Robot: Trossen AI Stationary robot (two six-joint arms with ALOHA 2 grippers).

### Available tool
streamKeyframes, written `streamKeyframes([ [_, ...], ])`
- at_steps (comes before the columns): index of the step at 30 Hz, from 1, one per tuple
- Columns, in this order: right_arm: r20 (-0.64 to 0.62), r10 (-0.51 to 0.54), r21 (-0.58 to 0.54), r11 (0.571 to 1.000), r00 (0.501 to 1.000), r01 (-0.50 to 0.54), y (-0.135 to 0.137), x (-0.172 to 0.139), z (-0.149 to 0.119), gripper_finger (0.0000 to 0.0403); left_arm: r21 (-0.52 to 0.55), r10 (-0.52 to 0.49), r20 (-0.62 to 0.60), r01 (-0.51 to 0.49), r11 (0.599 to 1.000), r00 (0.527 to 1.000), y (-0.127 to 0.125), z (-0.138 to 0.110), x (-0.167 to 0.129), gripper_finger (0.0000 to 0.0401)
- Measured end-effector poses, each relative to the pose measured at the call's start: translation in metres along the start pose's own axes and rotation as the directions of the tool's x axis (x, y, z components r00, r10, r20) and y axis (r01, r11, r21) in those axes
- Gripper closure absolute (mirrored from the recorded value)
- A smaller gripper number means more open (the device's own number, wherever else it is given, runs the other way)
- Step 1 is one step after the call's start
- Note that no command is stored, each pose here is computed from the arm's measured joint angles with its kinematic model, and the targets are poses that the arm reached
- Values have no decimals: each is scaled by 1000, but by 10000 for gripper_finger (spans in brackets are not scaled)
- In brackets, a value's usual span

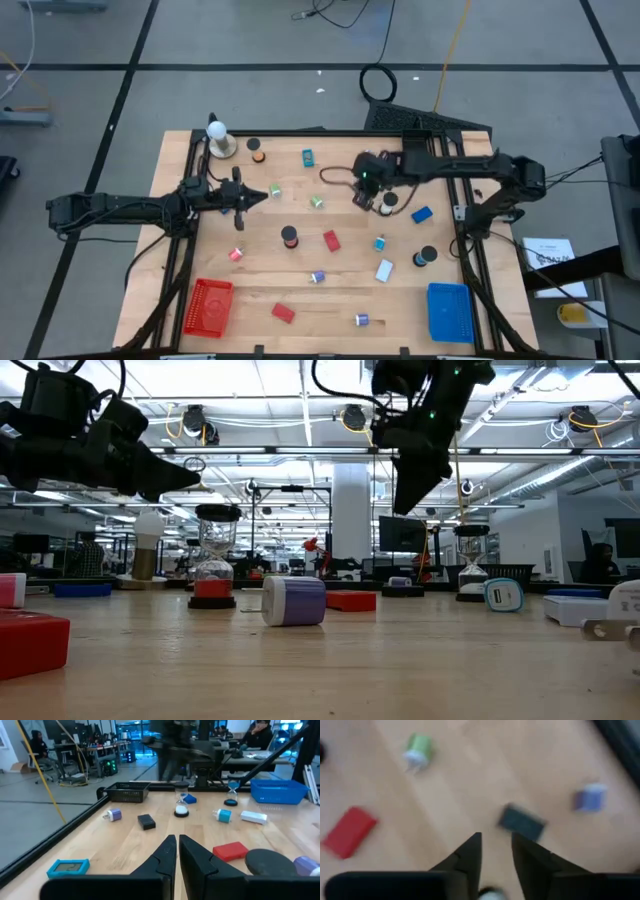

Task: Pick & Place Office items
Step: Put the black digital clock into the blue bin

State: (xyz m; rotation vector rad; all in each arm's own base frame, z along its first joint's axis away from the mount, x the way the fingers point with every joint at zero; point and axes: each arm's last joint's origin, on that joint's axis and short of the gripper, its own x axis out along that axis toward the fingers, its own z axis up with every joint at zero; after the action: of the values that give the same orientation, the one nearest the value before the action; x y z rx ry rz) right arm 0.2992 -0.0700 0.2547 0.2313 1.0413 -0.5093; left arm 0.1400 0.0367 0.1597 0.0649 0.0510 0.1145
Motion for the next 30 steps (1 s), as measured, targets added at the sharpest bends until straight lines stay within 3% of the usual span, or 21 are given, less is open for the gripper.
streamKeyframes([
  [3, -31, -1, -75, 997, 1000, -1, -13, 16, 5, 255, 35, -1, 0, 1, 999, 1000, 0, 0, 0, 375],
  [9, -235, -69, -214, 977, 970, 18, -22, 61, 20, 195, 37, -2, -5, 2, 999, 1000, 0, 0, 0, 375],
  [13, -319, -130, -440, 897, 939, -25, -13, 75, 30, 168, 26, -12, -37, 13, 1000, 999, -1, -4, 0, 375],
  [16, -346, -120, -556, 825, 930, -100, -9, 79, 29, 154, 13, -14, -72, 15, 1000, 997, -1, -8, 1, 375],
  [21, -327, -89, -614, 777, 941, -139, -6, 81, 31, 142, 7, -16, -95, 17, 1000, 995, -1, -10, 2, 375],
  [30, -297, -63, -641, 753, 953, -150, -13, 95, 25, 143, 2, -37, -105, 38, 999, 994, -4, -12, 3, 375],
])
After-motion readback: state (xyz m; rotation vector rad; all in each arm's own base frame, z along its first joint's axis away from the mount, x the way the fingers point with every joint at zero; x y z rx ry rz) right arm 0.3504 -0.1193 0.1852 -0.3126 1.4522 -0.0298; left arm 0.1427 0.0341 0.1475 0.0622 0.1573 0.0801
